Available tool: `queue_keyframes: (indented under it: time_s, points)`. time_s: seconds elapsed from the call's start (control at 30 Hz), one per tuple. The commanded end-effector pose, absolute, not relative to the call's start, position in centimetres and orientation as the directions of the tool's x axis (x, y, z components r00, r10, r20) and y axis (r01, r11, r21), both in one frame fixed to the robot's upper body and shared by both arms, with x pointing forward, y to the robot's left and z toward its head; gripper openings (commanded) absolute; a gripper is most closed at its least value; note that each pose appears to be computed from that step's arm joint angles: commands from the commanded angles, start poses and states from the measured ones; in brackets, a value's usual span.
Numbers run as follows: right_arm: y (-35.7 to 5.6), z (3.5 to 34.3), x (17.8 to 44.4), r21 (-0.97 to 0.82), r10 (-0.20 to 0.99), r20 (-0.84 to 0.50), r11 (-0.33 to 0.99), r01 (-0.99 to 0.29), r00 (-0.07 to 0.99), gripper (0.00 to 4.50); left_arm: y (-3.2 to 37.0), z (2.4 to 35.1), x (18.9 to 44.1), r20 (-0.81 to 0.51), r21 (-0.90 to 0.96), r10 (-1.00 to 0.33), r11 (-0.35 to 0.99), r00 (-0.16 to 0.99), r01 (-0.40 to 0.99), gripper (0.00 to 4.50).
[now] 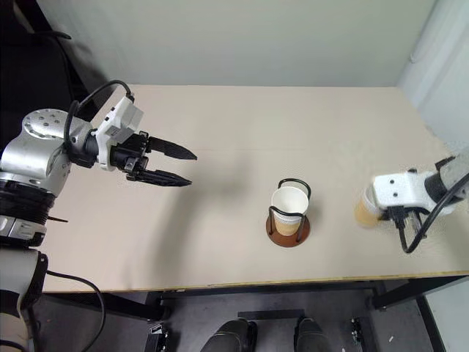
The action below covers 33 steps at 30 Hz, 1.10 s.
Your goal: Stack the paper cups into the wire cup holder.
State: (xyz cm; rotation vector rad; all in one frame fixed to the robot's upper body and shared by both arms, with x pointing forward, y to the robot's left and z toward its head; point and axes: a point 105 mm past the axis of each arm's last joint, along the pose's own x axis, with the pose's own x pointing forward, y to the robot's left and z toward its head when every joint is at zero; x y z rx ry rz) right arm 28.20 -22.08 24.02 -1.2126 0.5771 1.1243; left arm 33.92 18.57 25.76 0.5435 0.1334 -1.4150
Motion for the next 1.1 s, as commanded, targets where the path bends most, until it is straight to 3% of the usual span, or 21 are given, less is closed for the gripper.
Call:
queue_keyframes:
  time_s: [0.03,0.3,1.1]
  points:
    - [-19.8,27.7,27.6,-0.511,0.446,-0.78,-0.047,-0.858,0.439,0.04,18.6,27.4,33.7,-0.389,0.335,-0.906,0.032,0.169,0.942,3.24]
    - [-16.3,30.9,26.3,-0.53,0.54,-0.733,-0.074,-0.845,0.413,0.04,17.9,27.3,34.1,-0.39,0.331,-0.908,0.019,0.155,0.943,3.24]
    - [-12.2,29.5,24.7,-0.455,0.588,-0.773,-0.254,-0.854,0.237,0.04,15.9,27.2,34.9,-0.418,0.33,-0.903,-0.044,0.104,0.943,3.24]
